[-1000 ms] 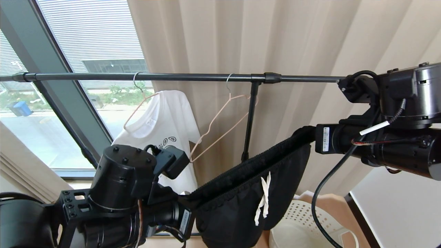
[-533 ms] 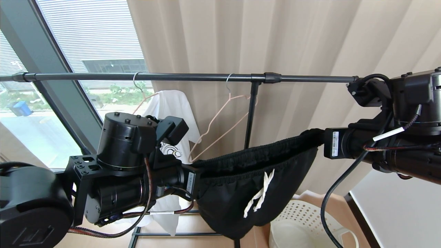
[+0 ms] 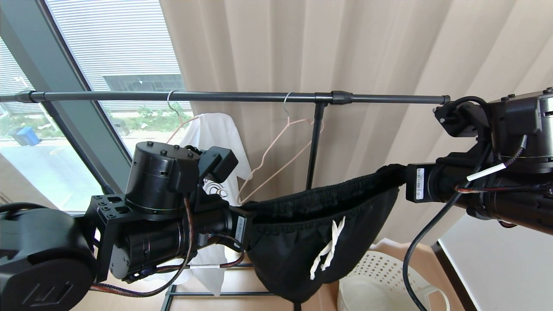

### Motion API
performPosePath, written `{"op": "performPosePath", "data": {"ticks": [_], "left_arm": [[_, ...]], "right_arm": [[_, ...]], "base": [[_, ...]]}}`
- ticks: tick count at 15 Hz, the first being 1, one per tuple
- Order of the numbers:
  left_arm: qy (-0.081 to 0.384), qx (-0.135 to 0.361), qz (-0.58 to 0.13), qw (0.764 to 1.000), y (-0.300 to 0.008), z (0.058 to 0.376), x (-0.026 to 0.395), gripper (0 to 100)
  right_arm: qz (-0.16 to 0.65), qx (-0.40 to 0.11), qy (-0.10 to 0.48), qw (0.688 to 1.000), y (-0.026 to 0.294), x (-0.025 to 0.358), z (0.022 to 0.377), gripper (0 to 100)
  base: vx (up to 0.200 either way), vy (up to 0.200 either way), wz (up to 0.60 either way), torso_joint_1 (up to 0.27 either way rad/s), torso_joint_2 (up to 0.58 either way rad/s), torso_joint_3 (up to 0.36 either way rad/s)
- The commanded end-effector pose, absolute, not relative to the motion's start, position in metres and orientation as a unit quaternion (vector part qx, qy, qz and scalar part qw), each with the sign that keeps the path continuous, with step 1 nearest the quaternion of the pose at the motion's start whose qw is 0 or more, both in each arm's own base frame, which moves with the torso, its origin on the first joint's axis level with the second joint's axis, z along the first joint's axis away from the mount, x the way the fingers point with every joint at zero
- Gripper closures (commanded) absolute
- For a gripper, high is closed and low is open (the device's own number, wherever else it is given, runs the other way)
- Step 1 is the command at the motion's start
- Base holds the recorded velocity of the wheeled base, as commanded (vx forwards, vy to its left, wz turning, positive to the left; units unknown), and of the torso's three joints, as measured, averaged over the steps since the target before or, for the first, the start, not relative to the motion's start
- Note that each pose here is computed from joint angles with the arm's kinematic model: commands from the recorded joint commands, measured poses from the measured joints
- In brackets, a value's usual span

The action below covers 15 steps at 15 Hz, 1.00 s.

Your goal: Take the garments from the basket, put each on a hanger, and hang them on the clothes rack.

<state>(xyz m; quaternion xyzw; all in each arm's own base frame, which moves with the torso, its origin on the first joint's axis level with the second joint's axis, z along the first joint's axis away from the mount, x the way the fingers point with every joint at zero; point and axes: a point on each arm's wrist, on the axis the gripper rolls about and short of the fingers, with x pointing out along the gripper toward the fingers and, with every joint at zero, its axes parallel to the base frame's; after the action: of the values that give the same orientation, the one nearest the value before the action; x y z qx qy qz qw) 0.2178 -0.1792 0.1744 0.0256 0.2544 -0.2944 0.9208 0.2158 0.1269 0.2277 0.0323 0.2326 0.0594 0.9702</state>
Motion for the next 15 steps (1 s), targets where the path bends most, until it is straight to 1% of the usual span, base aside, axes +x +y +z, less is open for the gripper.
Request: {"op": "performPosePath", "data": {"ticks": [1, 15], "left_arm": [[0.253, 0.025, -0.295, 0.921, -0.1791, 0.1752, 0.2175, 100], [0.259, 0.026, -0.29, 0.921, -0.1767, 0.1716, 0.2167, 100]], "right_arm": [[0.06, 0.032, 0.233, 0.97, 0.1268, 0.2155, 0.2271, 100], [0.066, 0.027, 0.237, 0.969, 0.1292, 0.2122, 0.2248, 100]], "base": [[0.0, 0.0, 0.0, 0.0, 0.0, 0.0], [0.0, 0.0, 0.0, 0.0, 0.0, 0.0]]}}
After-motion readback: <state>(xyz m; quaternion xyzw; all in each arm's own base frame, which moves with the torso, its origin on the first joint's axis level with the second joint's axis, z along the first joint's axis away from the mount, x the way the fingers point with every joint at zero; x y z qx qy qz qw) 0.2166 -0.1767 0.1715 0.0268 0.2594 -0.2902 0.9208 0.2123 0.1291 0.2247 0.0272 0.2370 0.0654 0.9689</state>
